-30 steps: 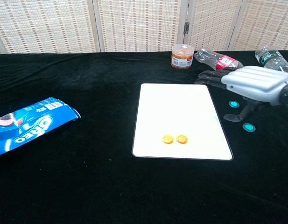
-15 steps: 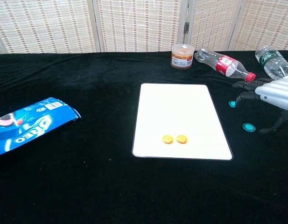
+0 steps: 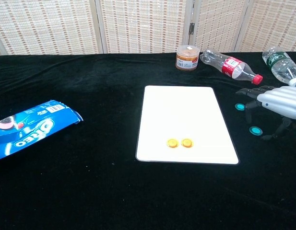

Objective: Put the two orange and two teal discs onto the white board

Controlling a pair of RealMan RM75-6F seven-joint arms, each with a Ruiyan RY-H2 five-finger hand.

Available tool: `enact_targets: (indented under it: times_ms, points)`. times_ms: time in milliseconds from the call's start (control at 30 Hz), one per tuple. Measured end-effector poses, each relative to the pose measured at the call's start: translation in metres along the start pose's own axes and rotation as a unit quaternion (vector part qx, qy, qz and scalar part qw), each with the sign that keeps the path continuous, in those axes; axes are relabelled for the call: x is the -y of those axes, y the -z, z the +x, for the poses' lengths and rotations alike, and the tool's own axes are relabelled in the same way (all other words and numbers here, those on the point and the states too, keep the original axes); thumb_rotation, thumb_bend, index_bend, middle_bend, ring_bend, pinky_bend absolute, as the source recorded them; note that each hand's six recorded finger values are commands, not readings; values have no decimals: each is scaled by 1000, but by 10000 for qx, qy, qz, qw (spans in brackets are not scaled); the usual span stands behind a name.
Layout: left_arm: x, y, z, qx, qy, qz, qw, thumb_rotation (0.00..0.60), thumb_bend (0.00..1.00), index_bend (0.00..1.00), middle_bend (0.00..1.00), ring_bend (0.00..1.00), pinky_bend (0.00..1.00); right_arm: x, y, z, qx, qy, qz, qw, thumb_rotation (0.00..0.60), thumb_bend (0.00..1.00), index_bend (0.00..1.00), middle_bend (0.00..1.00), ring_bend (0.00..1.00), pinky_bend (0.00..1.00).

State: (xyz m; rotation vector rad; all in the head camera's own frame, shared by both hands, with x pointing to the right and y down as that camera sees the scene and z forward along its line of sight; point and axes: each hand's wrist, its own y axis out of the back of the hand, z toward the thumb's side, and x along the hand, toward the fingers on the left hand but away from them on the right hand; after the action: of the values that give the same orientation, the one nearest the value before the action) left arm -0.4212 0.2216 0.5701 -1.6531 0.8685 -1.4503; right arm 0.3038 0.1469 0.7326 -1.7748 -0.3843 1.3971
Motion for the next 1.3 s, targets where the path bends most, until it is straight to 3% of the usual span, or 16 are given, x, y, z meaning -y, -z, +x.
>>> enact_targets:
  times_ms: [967,1300]
  points:
    - [4,3,0,-40,40,-7,10000,600,161,0,0,15,0,4,-4,-4,-34,-166,87,9998,600,410,532,0,0,0]
    - [2,2,1,-22,15,0,10000,600,162,0,0,14,0,-17,-10,-1,-187,45,21,9998,600,427,542,1,0,0]
